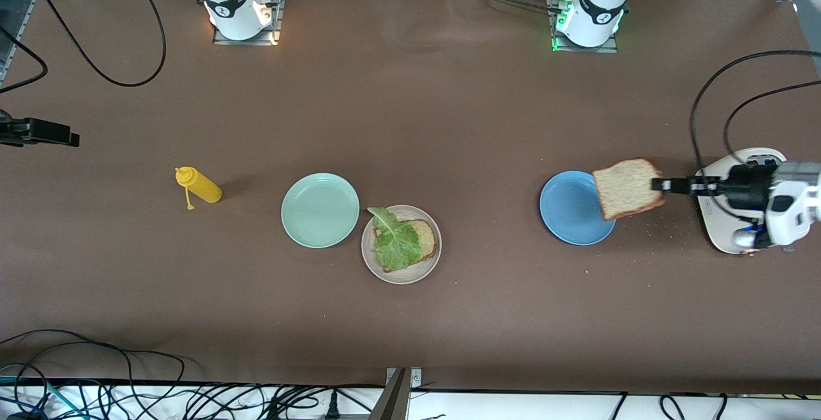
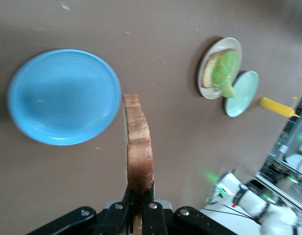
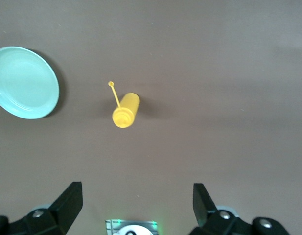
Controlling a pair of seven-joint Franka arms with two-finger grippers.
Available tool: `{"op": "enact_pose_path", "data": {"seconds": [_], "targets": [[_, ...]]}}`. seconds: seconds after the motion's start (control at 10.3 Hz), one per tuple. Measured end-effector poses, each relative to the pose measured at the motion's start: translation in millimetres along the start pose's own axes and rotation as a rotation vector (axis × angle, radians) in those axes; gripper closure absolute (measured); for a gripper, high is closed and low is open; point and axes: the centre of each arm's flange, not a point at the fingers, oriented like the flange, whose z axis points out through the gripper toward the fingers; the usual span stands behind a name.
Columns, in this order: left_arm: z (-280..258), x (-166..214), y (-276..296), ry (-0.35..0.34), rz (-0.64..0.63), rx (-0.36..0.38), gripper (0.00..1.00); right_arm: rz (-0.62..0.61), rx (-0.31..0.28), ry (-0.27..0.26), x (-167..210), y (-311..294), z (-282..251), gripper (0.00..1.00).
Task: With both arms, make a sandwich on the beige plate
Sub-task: 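Carry the bread slice over the beige plate with the left gripper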
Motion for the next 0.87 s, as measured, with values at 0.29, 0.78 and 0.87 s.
{"op": "enact_pose_path", "data": {"seconds": [0.29,0.78,0.87], "targets": [[73,29,66,-0.024,0.004,-0.154,0.92,-0.005,0.038,0.045,-16,-3,15,0.0],[165,67,107,-0.031,-0.041,-0.352,0.92,-0.018,0.032,0.038,-17,-24,26,0.0],[173,72,107,-0.023,-0.055,-0.379,0.92,-0.018,0.032,0.038,-17,-24,26,0.0]]}}
